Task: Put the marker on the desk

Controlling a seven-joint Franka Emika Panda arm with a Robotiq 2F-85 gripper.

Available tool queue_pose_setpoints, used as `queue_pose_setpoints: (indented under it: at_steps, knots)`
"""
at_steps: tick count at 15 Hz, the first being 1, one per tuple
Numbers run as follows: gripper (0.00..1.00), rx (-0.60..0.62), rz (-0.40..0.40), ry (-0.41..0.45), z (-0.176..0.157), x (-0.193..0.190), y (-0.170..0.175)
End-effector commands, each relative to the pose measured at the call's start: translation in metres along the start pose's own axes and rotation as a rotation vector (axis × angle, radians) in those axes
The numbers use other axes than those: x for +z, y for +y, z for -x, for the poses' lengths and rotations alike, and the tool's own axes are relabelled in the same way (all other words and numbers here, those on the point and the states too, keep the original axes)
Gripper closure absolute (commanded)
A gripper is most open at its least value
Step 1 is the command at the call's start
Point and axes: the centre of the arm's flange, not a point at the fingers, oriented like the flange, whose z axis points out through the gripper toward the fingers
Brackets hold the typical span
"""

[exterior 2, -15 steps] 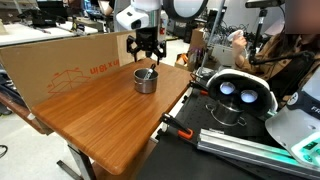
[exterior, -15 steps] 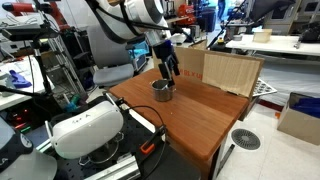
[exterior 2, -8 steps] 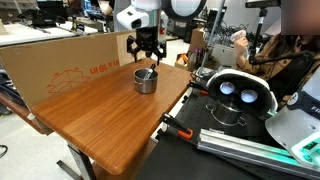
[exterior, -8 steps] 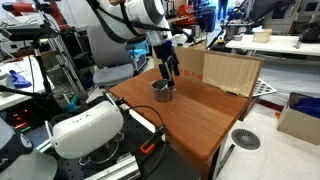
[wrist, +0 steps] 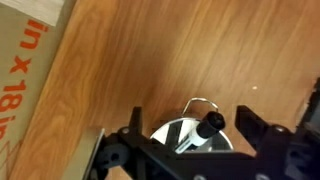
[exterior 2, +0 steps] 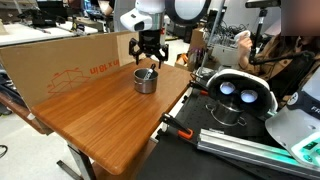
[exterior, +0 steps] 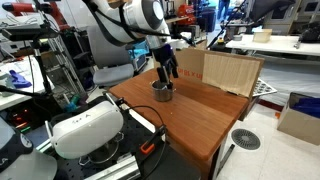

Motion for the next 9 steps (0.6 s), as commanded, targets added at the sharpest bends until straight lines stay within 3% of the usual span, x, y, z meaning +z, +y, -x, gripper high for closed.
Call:
queue_pose_setpoints:
  at_steps: [1,2,4,9]
  knots:
    - [0.0,0.018,0.025,0.015,-0.0021,0.0035,-0.0054]
    - [0.25,0.025,0.019,0.02,-0.0026,0.0041,-0.0058]
    - [0.34,0.028,0.025,0.02,-0.0021,0.0038,-0.0065]
    - [0.73,0.033,0.017,0.023,0.0015,0.0024,-0.005]
